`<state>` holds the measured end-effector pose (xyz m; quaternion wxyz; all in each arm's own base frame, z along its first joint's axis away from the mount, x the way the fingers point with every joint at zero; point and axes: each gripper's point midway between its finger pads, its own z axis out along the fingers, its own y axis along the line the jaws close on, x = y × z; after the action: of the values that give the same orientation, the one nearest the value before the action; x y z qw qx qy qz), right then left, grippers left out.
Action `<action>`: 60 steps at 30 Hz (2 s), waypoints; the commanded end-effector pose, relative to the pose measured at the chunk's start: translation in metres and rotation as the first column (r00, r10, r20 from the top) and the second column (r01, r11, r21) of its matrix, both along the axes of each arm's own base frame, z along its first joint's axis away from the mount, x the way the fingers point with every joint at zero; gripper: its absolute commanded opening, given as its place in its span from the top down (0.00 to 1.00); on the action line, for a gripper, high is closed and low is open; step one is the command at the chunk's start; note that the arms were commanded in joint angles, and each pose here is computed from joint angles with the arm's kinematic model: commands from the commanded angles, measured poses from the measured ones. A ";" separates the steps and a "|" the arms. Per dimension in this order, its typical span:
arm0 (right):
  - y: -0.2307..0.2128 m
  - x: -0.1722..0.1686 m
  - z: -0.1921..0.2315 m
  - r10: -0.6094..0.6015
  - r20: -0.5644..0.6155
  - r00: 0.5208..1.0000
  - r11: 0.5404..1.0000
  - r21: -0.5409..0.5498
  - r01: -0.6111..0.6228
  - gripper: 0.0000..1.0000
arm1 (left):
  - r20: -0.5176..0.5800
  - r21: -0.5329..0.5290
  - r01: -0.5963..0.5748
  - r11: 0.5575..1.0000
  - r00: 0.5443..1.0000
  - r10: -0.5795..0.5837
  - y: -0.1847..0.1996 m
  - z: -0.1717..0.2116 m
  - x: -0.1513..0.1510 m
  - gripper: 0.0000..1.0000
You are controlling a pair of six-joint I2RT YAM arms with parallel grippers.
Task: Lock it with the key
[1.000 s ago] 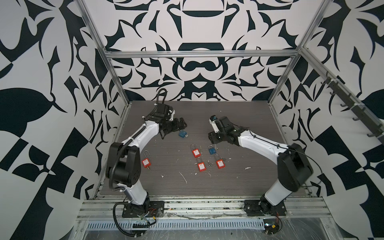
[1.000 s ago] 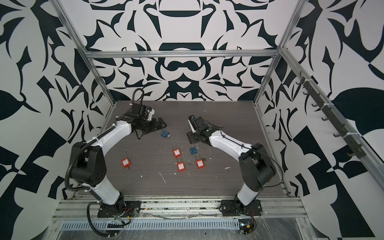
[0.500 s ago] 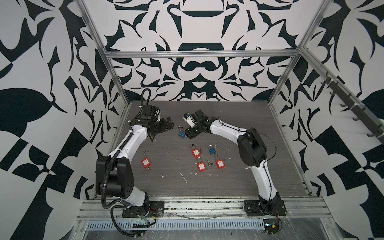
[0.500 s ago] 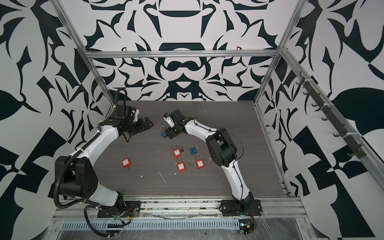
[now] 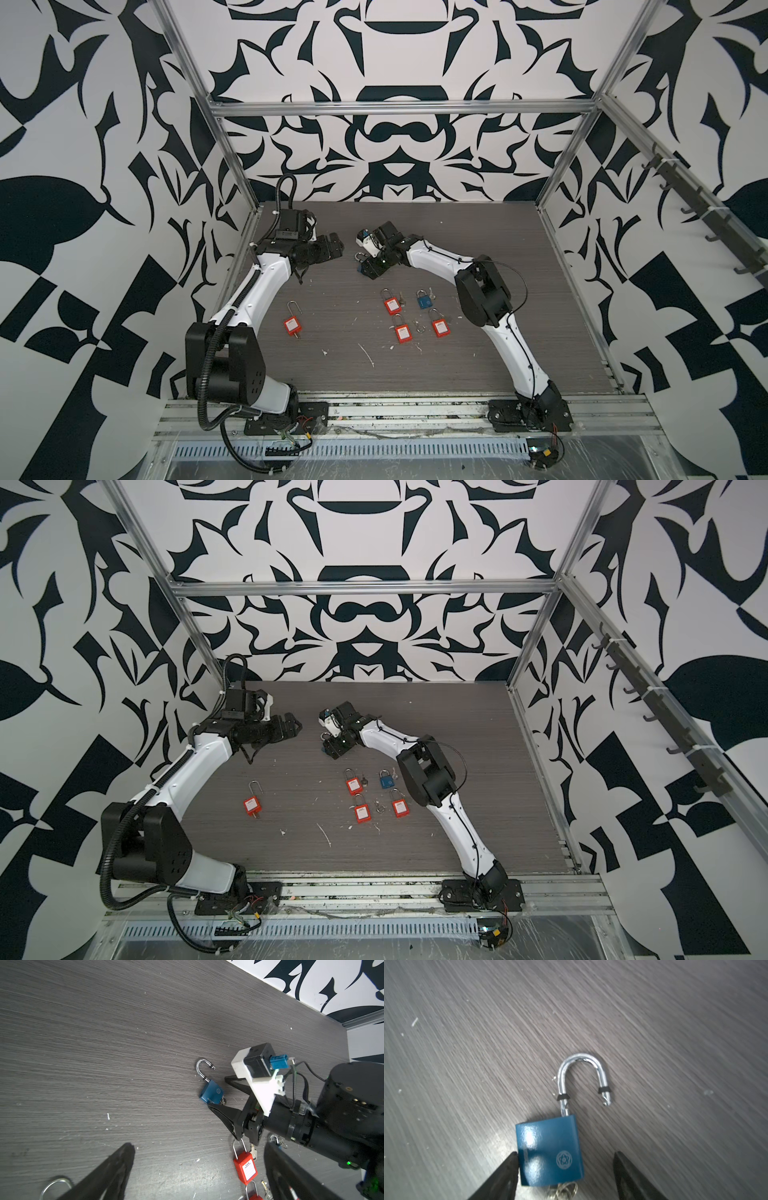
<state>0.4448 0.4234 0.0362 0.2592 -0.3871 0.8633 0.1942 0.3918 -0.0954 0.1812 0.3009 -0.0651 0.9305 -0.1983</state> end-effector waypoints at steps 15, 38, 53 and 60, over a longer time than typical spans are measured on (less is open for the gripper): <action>0.001 -0.016 -0.016 0.046 0.037 0.998 0.990 -0.136 -0.041 0.40 | -0.018 -0.026 -0.031 0.999 0.999 0.030 0.004 -0.007 -0.013 0.00; -0.022 -0.054 0.115 0.244 0.381 0.892 0.965 -0.008 -0.260 0.62 | 0.350 -0.009 0.310 0.951 0.891 -0.288 -0.035 0.035 -0.014 0.08; -0.097 -0.123 0.172 0.360 0.421 0.833 0.875 0.158 -0.458 0.65 | 0.632 0.286 0.701 0.654 0.375 -0.678 -0.097 0.042 -0.070 0.34; -0.119 -0.146 0.176 0.382 0.465 0.799 0.877 0.092 -0.472 0.65 | 0.623 0.312 0.821 0.478 0.203 -0.755 -0.130 0.034 -0.078 0.47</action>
<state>0.3059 0.3034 0.1801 0.3874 -0.5606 0.6894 0.2458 0.3227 -0.2124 0.2082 0.4769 0.4328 0.6785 -0.3533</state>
